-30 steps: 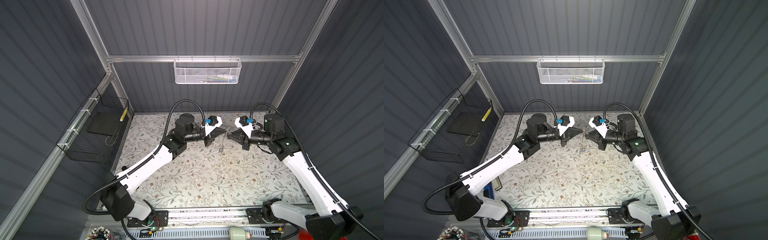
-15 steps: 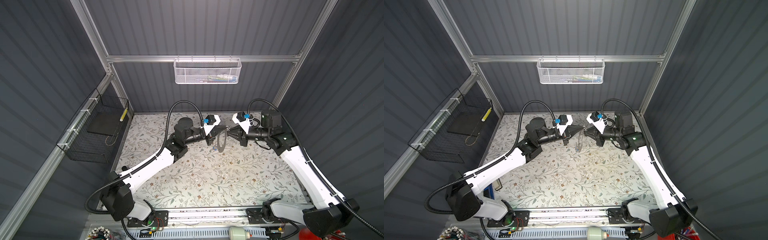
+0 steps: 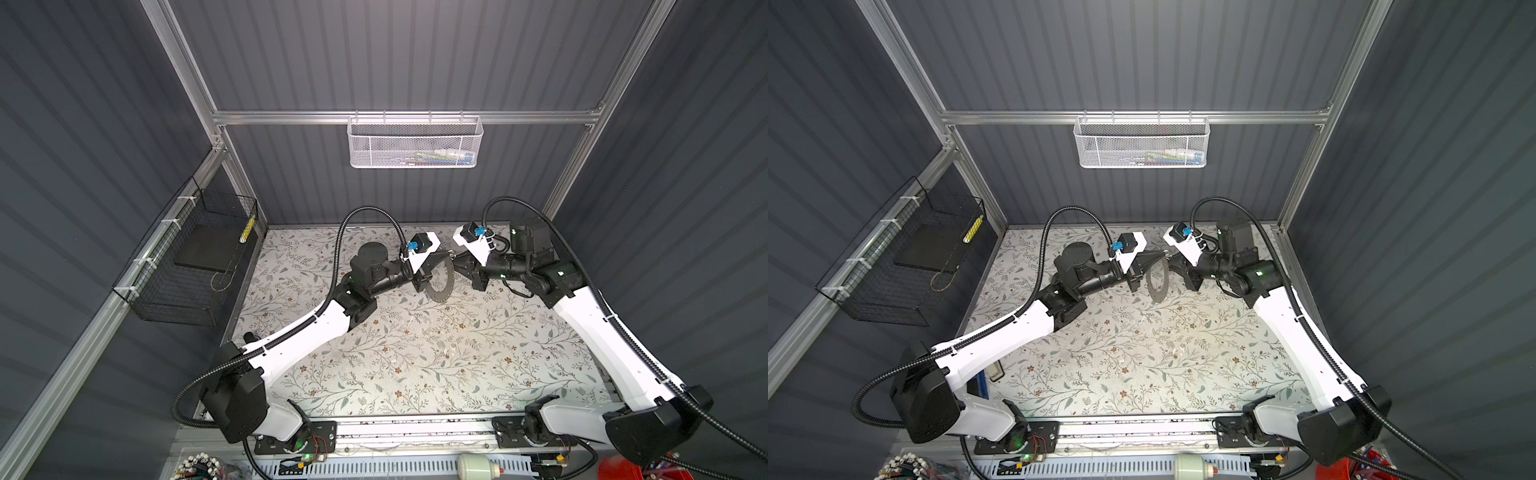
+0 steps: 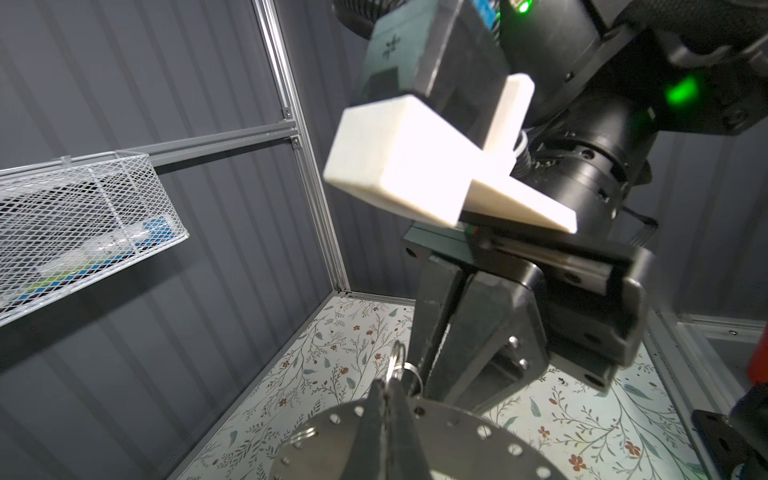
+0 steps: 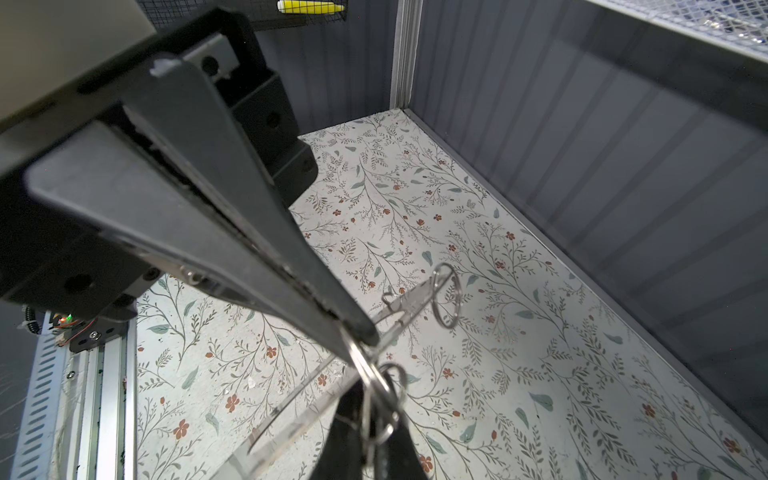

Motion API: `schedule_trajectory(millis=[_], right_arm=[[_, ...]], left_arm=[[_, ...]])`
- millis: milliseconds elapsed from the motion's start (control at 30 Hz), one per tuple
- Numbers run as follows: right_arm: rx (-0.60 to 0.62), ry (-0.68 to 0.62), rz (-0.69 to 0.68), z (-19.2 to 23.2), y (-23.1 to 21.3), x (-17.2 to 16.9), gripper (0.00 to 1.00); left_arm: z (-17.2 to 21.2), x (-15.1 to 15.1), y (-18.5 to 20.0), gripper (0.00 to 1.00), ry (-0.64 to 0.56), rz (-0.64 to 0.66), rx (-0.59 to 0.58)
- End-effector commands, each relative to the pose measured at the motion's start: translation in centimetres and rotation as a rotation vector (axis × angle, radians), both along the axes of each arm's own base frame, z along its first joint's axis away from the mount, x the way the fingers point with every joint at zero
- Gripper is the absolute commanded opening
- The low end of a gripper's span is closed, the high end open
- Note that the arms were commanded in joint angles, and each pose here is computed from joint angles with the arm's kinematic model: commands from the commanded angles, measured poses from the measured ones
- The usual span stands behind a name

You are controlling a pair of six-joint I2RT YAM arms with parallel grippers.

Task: Put the keys on the keyring
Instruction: 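Close the left gripper on the split ring beside the right gripper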

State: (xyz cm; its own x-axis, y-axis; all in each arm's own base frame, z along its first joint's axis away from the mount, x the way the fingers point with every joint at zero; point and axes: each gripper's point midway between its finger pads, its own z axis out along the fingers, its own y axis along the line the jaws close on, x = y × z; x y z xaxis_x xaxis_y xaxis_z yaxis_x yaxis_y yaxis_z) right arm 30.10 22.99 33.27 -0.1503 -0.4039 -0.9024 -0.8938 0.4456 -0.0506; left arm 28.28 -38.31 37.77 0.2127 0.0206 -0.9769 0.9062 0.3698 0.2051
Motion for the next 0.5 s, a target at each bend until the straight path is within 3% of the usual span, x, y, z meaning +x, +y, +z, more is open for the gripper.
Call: schedule_trajectory(millis=[0,167,467], right_arm=[[-0.024,0.015,0.010,0.1,0.6,-0.2,0.00],[-0.088,0.038,-0.042,-0.8,0.0,0.5,0.00],[-0.216,-0.048,-0.108,-1.5,-1.4,0.8,0.00]], left_arm=[[3.0,-0.8,0.8,0.00,-0.098,0.032,-0.060],[2.8,-0.7,1.1,0.00,-0.116,0.057,-0.041],[2.9,-1.0,1.5,0.00,-0.138,0.061,0.008]])
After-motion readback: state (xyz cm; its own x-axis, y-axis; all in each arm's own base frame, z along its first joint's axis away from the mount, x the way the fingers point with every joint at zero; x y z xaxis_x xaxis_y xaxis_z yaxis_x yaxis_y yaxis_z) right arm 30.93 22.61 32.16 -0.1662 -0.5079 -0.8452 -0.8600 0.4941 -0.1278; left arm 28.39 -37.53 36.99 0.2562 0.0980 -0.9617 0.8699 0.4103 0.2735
